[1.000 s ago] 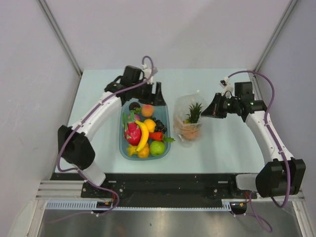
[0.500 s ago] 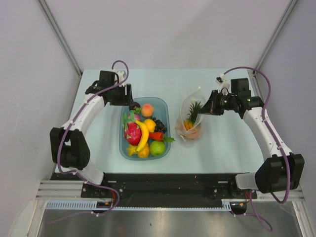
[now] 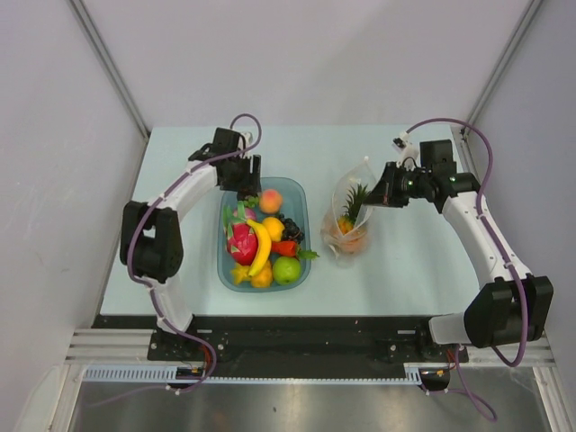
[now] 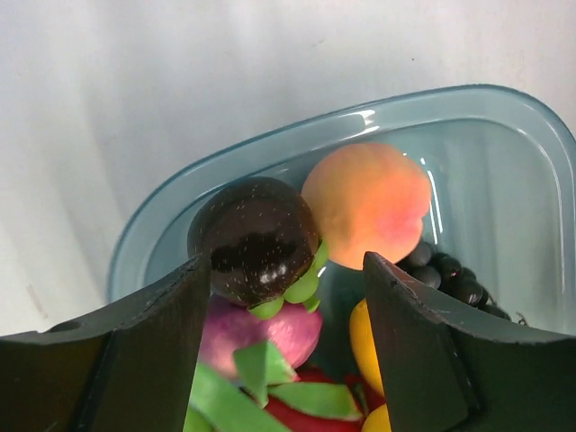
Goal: Place the food in the zip-top bag and seal the zipper
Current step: Pick up the fake fruit from the bin.
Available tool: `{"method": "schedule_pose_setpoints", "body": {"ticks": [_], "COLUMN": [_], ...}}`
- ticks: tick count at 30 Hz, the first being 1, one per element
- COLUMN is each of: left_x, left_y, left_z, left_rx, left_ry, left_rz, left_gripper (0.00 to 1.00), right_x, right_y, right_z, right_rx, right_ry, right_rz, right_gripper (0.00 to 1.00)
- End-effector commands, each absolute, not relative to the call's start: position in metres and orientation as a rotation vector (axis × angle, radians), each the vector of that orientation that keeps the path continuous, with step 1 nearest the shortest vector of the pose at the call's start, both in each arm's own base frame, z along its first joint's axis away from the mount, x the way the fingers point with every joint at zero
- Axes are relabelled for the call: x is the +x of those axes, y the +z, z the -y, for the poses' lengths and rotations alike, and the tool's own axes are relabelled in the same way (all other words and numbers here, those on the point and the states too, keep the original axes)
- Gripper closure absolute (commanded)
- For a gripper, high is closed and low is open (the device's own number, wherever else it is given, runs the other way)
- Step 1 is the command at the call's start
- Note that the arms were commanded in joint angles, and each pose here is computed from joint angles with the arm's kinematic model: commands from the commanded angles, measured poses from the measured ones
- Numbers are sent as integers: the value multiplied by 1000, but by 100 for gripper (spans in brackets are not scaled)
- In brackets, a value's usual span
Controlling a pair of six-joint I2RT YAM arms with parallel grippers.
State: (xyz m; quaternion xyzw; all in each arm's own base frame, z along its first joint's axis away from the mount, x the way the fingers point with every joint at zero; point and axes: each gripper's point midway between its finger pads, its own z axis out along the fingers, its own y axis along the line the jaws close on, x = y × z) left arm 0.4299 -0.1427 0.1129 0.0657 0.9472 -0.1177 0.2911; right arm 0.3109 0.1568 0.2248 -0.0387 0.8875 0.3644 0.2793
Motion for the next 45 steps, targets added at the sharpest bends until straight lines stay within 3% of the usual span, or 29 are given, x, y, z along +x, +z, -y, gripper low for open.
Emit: {"method": "schedule_pose_setpoints", "body": {"ticks": [1,21,26,27,33,36,40,45], "left_x": [444,426,427,434,457,450,399,345], "left_y": [104,69,75,84,194,251,322,375], "left_z": [144,161,164,161,159,181,266,337], "left_rx": [63,137,136,132,199,290,524,677], "left_ry": [-246,-152,-143,-129,-183,-263,-649,-859], "left_rz": [-2544,-2618,-2594,-2554,-2262,-2127,-1939,-1753], "left_gripper": [27,19,35,42,59,60,58,55], "right_x": [318,311,312,312,311,310,309,309], "right_y": [246,246,247,247,246,246,246,247], "right_z": [-156,-155,-156,-156,-156,-157,-159,-159], "right_rx": [-170,-177,-189,-192,-212,-215,-218,-219], "right_ry": [937,940,941,944,949,955,967,975], "right_rz": [-2314,-2312,-2307,-2308,-2305,-2306,-2304,-2303], "right_gripper": [100,100,100,100,100,100,100,100]}}
